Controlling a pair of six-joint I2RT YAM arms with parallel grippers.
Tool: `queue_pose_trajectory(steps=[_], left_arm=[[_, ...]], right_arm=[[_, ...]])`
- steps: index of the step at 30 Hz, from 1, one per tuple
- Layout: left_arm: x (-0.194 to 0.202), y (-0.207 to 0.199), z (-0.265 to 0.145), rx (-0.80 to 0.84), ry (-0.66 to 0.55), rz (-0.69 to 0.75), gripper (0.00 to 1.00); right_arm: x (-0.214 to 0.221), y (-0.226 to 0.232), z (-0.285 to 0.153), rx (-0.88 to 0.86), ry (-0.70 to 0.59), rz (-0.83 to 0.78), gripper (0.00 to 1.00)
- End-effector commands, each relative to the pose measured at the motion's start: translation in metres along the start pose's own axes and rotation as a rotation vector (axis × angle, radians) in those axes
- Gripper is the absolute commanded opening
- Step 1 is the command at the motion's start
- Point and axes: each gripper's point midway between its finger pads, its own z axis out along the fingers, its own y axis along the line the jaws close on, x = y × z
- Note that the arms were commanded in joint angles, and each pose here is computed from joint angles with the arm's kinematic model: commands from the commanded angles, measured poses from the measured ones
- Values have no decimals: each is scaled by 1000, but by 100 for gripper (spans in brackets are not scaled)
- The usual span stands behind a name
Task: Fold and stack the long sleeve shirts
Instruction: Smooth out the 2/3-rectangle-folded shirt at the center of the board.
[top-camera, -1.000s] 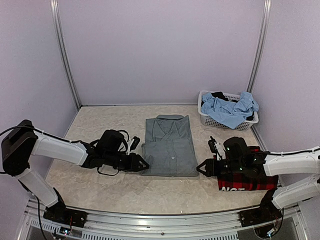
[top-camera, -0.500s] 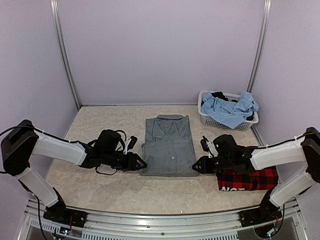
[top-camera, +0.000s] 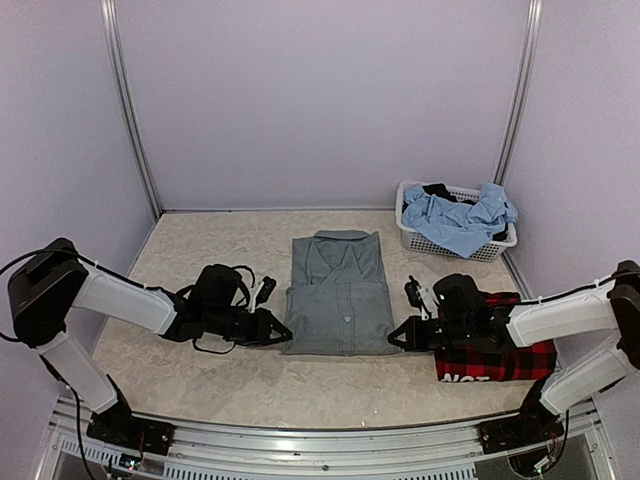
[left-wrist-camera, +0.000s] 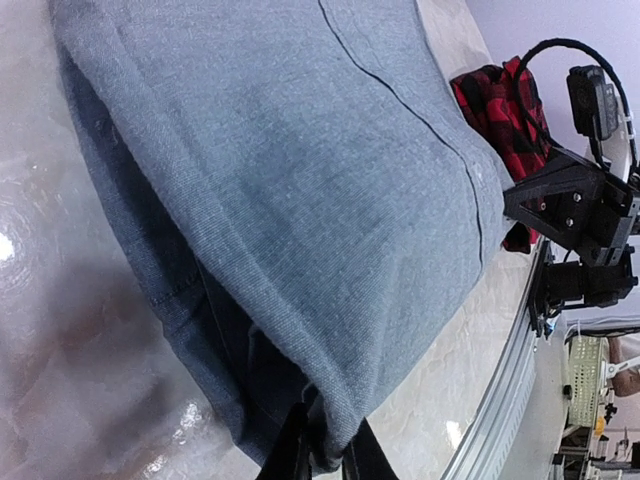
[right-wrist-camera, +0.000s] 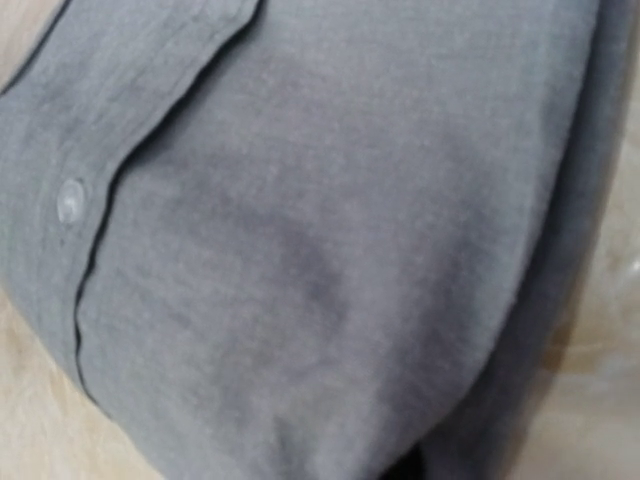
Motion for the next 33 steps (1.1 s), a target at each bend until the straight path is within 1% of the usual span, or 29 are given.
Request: queue_pose_trajectory(steps=[1,2,3,9,14,22,26,33], left_arm=[[0,-6,0,46,-6,21,5],[0,-7,1,51,-5,21,1],[2,-8,1,58,-1,19,0],[16,-11,1,70,30,13,0],[31,-15,-3,42,46,16,0],[42,-3,-5,-26,44,12,0],[50,-3,-1,-40,62,31,0],[78,-1,6,-78,110,73,0]], right_arm=[[7,1,-3,-31,8,-15,0],[9,0,-3,-33,12,-19,0],[12,-1,-3,-29,17,-22,0],[17,-1,-6,-34,29,-44,0],[22,-1,-10,-30,32,-50,0],[44,-13,-11,8,65,-53,0],[54,-16,-10,20,70,-70,0],[68,-23,-13,40,79,-100,0]])
